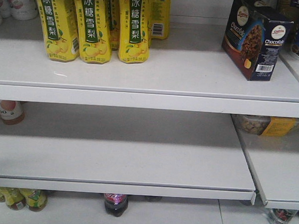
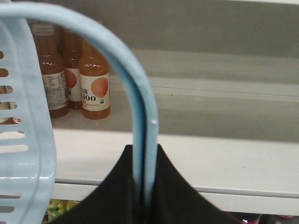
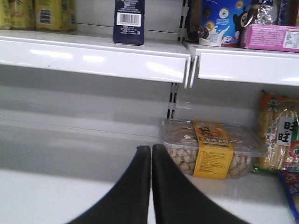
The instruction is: Left arm holds basket, right arm returns cookies
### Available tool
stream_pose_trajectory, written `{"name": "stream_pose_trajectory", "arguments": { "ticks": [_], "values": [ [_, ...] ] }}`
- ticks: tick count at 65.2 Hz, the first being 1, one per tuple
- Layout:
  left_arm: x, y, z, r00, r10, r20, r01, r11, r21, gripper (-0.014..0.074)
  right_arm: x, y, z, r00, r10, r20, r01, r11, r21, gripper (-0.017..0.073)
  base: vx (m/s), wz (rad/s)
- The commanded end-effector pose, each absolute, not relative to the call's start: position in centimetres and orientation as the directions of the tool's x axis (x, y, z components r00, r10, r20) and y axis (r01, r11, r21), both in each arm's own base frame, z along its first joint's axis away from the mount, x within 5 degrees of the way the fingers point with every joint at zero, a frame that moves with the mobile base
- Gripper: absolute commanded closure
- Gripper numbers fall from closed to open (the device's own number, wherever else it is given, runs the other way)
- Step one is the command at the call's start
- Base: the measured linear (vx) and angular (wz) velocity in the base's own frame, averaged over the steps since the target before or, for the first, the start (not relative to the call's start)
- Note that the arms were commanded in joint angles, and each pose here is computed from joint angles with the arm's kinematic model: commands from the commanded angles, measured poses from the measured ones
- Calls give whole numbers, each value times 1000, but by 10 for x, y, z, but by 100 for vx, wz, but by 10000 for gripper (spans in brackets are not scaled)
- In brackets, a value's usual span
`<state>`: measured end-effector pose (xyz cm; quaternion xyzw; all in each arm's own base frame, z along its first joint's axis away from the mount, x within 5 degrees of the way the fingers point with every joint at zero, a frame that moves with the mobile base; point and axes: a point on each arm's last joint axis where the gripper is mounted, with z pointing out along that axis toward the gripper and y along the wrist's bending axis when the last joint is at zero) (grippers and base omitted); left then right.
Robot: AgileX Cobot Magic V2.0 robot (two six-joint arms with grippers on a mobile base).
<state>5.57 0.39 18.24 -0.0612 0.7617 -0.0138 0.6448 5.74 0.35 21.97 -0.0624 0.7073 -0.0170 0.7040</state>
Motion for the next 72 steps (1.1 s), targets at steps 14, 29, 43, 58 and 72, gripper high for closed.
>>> {"name": "stream_pose_trajectory", "arguments": {
  "ticks": [14,29,43,58,72],
  "values": [
    [54,3,201,-24,-78,-997,-57,995,-77,600,57,3,210,148,-91,-985,-35,995,-97,567,0,0],
    [54,3,201,-24,-78,-997,-57,995,-77,600,56,-2,201,52,-45,-998,41,998,-43,567,0,0],
    [54,3,201,-24,-78,-997,-57,995,-77,600,56,-3,202,60,-7,-998,58,998,-4,567,0,0],
    [54,3,201,-24,-78,-997,-57,995,-77,600,56,-3,202,60,-2,-998,58,998,1,567,0,0],
    [54,3,201,-24,-78,-997,-57,995,-77,600,56,-3,202,58,-2,-998,58,998,1,567,0,0]
  ]
}}
